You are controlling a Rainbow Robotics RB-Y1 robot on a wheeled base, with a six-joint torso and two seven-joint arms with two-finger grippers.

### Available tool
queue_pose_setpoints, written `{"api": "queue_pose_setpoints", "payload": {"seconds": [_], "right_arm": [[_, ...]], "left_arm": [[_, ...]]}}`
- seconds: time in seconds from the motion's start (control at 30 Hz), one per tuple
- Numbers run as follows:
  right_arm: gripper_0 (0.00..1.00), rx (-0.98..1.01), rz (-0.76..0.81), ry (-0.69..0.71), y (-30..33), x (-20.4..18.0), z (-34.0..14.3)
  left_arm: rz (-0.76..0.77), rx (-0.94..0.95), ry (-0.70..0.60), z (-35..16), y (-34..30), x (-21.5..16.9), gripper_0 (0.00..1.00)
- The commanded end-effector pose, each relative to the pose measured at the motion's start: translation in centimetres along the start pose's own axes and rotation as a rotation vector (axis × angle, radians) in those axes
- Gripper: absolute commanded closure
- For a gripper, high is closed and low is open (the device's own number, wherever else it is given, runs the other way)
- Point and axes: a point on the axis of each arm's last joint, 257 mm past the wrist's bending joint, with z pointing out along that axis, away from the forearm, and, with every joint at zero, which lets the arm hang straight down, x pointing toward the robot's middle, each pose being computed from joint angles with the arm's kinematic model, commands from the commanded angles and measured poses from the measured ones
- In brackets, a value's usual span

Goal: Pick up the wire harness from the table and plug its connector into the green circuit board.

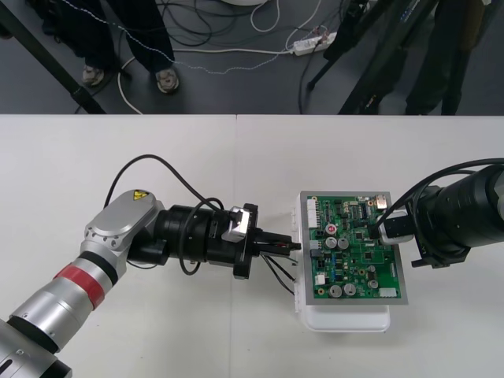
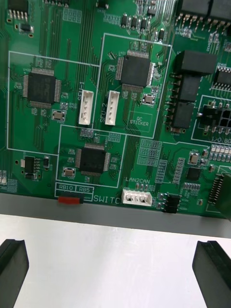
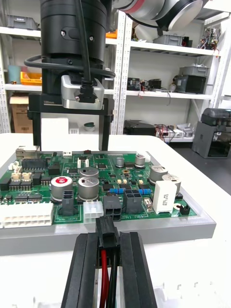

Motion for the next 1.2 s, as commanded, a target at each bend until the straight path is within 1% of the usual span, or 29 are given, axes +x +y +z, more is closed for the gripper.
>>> {"api": "queue_pose_setpoints", "payload": {"seconds": [0.03,0.43,0.57,0.63,0.87,1.2], "right_arm": [[0.0,0.001,-0.017,-0.001,0.4,-0.3,0.6],[0.0,-0.015,0.026,0.014,2.0,0.5,1.7],[0.0,-0.033,0.105,0.006,2.8,0.2,1.8],[0.0,-0.034,0.116,0.002,2.9,0.0,1.7],[0.0,-0.031,0.125,-0.003,2.9,-0.3,1.7],[0.0,-0.024,0.115,-0.016,2.8,-1.1,1.4]], "left_arm": [[0.069,0.011,-0.009,2.3,0.6,-0.9,1.0],[0.047,-0.009,-0.023,2.0,-0.3,-0.3,1.0],[0.037,-0.024,-0.034,1.8,-0.5,-0.2,1.0],[0.036,-0.032,-0.038,1.8,-0.5,-0.2,1.0],[0.037,-0.049,-0.064,2.5,-0.7,-0.4,1.0],[0.064,-0.081,-0.048,2.6,0.1,0.0,1.0]]}}
